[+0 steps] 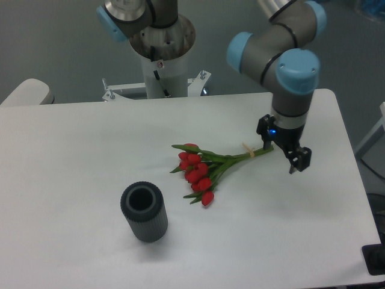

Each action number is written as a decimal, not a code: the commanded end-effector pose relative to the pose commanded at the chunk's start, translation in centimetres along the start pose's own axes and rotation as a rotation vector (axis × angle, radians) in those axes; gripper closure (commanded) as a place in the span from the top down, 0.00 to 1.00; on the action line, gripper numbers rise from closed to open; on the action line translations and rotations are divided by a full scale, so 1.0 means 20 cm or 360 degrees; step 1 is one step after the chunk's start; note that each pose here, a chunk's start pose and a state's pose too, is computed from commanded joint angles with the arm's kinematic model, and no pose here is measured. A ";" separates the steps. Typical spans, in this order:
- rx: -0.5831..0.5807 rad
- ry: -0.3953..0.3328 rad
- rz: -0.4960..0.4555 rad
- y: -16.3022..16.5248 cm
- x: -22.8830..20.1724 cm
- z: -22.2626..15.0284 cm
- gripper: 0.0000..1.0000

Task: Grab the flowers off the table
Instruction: 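Move the gripper over the tied stems of the red tulip bouquet, then lower the gripper onto the stems just below the tulip heads and close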

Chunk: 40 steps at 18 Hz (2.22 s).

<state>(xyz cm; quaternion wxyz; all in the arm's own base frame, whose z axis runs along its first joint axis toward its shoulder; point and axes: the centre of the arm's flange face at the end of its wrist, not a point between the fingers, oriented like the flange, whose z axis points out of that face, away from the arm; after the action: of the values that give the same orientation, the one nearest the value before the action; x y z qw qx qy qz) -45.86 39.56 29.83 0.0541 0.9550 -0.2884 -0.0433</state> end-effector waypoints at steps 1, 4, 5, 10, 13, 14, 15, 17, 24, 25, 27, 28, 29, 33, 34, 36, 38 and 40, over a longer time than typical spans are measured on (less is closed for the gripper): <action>0.0009 0.0013 0.0007 -0.02 0.01 0.01 1.00; 0.0166 0.0071 -0.0030 -0.09 0.07 0.11 1.00; 0.0220 0.0082 -0.0050 -0.10 0.08 0.13 1.00; 0.0258 0.0151 -0.0058 -0.12 0.17 0.23 1.00; 0.0263 0.0144 -0.0061 -0.12 0.22 0.30 1.00; 0.0258 0.0110 -0.0062 -0.12 0.22 0.31 1.00; 0.0258 0.0097 -0.0061 -0.13 0.24 0.34 1.00; 0.0258 0.0107 -0.0060 -0.13 0.27 0.37 1.00; 0.0297 0.0105 -0.0061 -0.18 0.36 0.47 1.00; 0.0316 0.0092 -0.0060 -0.19 0.37 0.48 1.00; 0.0337 0.0080 -0.0080 -0.20 0.38 0.50 1.00; 0.0337 0.0078 -0.0081 -0.21 0.38 0.51 1.00; 0.0337 0.0076 -0.0083 -0.21 0.38 0.51 1.00; 0.0338 0.0064 -0.0100 -0.23 0.37 0.55 1.00; 0.0338 0.0059 -0.0100 -0.23 0.36 0.55 0.96; 0.0340 0.0044 -0.0098 -0.23 0.35 0.53 0.55; 0.0367 0.0037 -0.0084 -0.24 0.34 0.52 0.38; 0.0367 0.0029 -0.0080 -0.23 0.33 0.52 0.31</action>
<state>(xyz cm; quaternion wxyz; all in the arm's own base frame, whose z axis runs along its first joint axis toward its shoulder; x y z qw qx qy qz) -39.05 39.01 18.66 -0.0545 0.9621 -0.2671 -0.0026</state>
